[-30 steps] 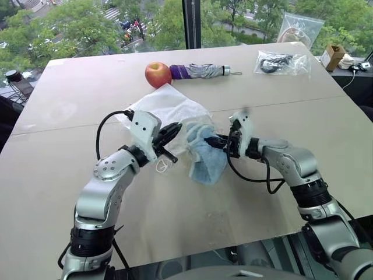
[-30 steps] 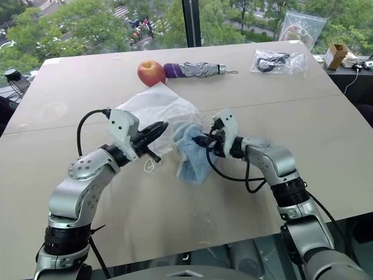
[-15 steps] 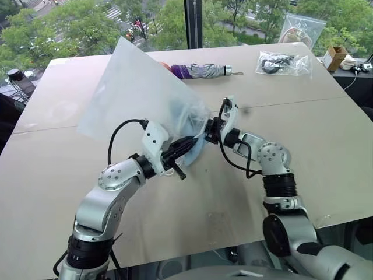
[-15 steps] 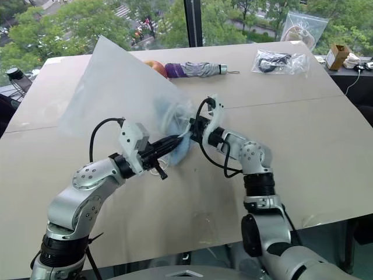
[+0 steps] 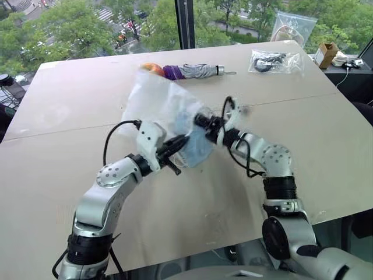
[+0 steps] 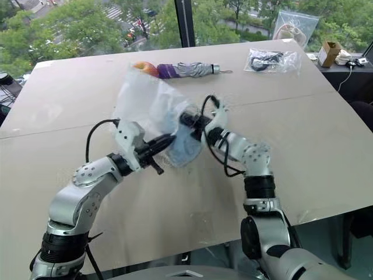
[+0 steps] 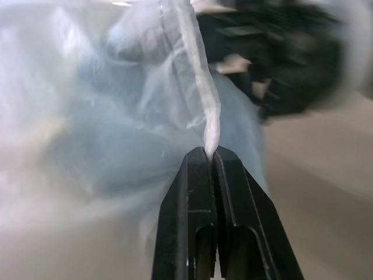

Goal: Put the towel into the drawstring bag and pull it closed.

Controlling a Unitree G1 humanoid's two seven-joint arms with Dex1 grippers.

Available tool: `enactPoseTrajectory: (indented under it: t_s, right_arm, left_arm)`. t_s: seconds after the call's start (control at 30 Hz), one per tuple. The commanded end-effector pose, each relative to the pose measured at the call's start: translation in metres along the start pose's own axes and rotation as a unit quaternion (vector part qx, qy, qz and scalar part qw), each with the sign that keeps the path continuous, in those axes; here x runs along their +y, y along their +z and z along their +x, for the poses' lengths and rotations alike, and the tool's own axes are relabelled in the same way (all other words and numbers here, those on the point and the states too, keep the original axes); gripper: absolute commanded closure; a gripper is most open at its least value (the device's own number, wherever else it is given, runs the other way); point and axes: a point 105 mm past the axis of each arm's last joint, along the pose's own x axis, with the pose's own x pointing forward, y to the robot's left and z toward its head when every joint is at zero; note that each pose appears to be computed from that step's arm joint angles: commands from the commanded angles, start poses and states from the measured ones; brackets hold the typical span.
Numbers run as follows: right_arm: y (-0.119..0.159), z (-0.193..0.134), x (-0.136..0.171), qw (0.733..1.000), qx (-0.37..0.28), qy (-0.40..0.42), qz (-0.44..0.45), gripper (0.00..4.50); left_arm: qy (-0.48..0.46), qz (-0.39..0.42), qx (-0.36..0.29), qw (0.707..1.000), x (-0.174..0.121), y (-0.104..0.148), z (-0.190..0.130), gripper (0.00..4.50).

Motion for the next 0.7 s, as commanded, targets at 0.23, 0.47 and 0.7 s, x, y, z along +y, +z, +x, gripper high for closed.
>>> enactPoseTrajectory:
  t_s: [0.23, 0.47, 0.7]
  right_arm:
    - [0.018, -0.036, -0.005, 0.985, 0.012, 0.031, -0.167, 2.54]
    - [0.000, -0.044, 0.001, 0.939, 0.078, 0.081, -0.326, 2.54]
    - [-0.014, -0.036, 0.007, 0.874, 0.085, 0.128, -0.462, 1.26]
  left_arm:
    - [0.035, 0.013, -0.032, 0.999, 0.018, 0.014, -0.007, 4.50]
    - [0.029, 0.015, -0.030, 0.999, 0.017, 0.016, -0.006, 4.50]
    - [0.024, 0.019, -0.026, 0.999, 0.015, 0.014, -0.006, 4.50]
